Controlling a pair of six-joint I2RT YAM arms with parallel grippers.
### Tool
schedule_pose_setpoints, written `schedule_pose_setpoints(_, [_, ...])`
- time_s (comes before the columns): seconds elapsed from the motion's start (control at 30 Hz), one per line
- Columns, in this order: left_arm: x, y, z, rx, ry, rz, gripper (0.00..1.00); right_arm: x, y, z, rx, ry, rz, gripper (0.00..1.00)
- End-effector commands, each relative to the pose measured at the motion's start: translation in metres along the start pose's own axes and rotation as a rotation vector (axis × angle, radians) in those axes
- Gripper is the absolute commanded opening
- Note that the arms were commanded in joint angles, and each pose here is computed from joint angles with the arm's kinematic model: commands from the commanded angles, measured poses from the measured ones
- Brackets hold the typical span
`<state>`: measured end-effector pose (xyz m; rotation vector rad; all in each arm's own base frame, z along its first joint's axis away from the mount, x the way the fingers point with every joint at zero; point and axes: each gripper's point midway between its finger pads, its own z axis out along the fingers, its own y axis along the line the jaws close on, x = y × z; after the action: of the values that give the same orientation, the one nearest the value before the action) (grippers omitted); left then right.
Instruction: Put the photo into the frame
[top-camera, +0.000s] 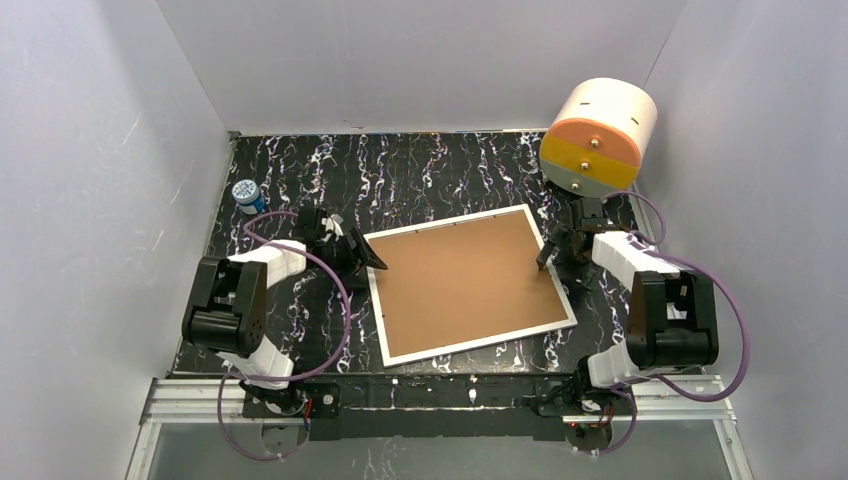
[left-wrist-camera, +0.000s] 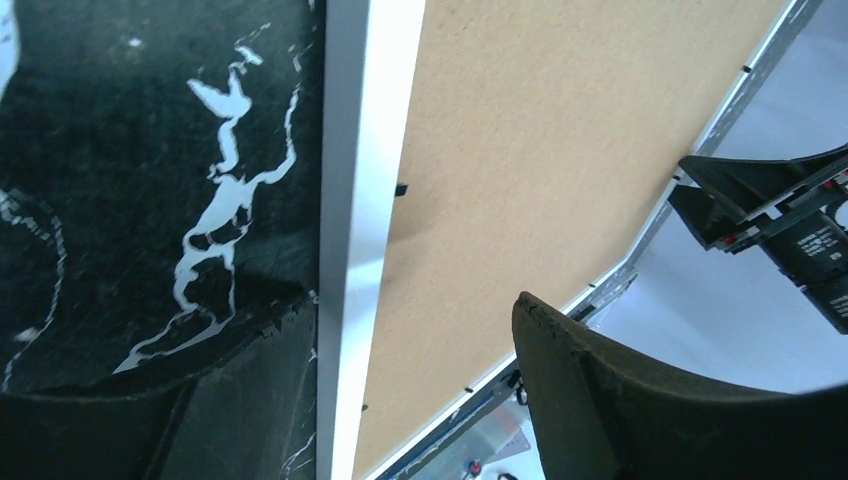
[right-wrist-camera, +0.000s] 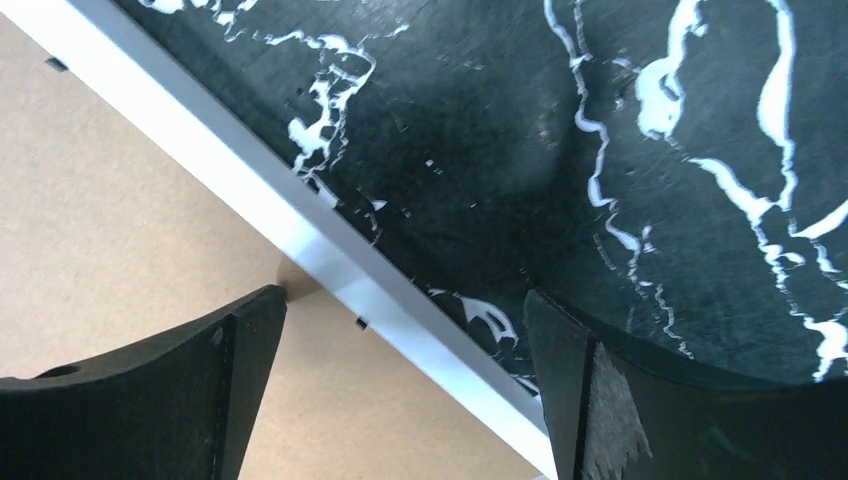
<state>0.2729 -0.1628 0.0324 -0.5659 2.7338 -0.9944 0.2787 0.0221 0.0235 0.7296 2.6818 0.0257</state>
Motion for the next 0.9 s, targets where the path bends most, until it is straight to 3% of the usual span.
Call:
schedule_pose_setpoints(0.0, [0.013, 0.048, 0.020, -0.180, 0.056, -0.022, 0.73, 0.027, 0.013, -0.004, -0.123, 0.083, 0.012, 0.98])
schedule_pose_setpoints(0.47, [-0.037, 0.011, 0.056, -0.088, 0.095, 0.027, 0.72, 0.090, 0.052, -0.032, -0.484, 0.332, -0.057, 0.95])
schedule_pose_setpoints(0.63, [-0.075, -0.007, 0.069, -0.074, 0.044, 0.054, 0.72, 0.114, 0.072, -0.052, -0.681, 0.444, -0.051, 0.94])
schedule_pose_setpoints(0.87, [-0.121, -0.024, 0.091, -0.060, -0.037, 0.065, 0.71, 0.128, 0.090, -0.068, -0.748, 0.477, -0.058, 0.94])
